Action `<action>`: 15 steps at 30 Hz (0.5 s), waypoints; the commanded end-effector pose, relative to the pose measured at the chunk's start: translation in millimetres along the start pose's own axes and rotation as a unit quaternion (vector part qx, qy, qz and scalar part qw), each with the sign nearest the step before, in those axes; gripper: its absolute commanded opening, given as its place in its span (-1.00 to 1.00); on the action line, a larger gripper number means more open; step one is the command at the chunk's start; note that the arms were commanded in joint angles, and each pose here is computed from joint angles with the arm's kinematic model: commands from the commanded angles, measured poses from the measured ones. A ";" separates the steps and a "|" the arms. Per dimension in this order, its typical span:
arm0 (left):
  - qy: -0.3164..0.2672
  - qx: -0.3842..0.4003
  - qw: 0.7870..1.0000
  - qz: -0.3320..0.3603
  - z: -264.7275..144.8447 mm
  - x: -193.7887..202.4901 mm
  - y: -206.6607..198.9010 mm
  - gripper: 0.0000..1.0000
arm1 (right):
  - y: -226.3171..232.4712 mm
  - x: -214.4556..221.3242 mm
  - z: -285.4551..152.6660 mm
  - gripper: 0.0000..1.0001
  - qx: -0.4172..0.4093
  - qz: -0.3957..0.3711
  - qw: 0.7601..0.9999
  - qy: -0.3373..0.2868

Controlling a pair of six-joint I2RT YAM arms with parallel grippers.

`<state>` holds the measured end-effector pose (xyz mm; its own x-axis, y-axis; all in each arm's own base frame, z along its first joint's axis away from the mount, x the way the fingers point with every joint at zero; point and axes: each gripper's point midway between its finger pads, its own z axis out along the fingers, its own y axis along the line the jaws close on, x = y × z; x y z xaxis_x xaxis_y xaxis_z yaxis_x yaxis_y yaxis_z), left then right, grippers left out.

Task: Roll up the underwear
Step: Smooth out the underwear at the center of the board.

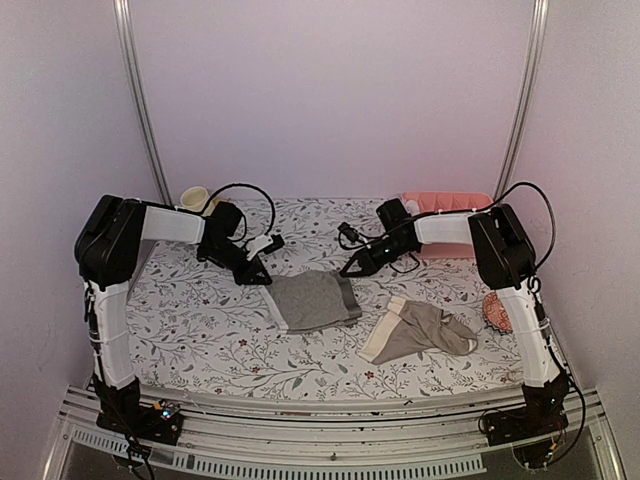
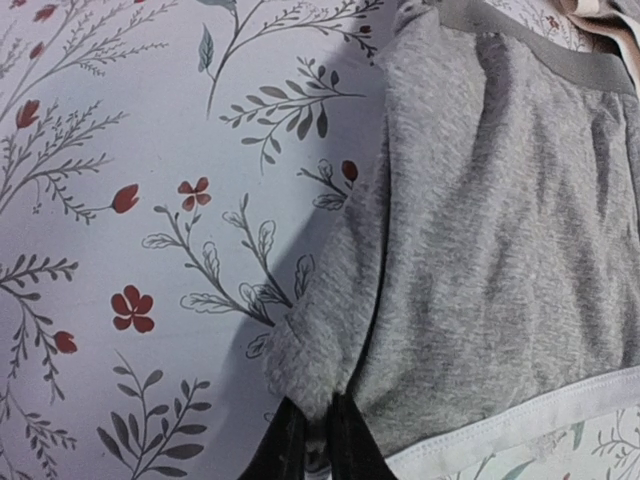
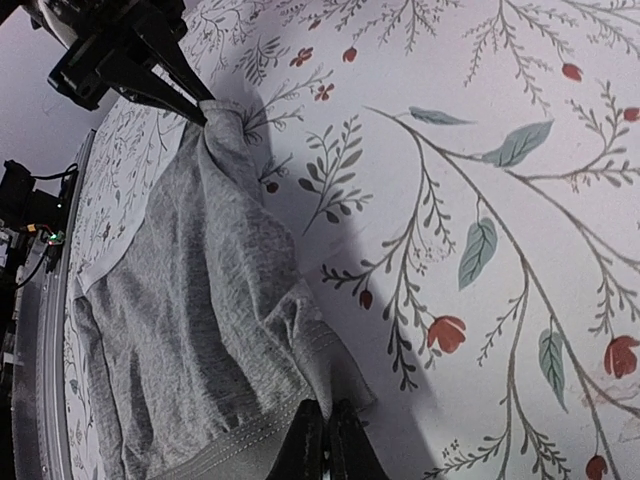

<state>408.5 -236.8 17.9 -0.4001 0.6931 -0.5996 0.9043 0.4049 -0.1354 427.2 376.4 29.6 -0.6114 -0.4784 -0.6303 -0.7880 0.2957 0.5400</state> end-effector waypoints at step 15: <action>-0.010 -0.070 0.997 -0.009 -21.6 -4.7 22.9 -1.00 | 1.3 0.9 -33.0 -0.96 0.069 0.022 0.997 -0.037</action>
<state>413.1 -231.0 16.4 -0.4112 0.6893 -0.5965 0.8898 0.4456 -0.0985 415.8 354.5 24.8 -0.6669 -0.4345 -0.6053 -0.7452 0.3878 0.5426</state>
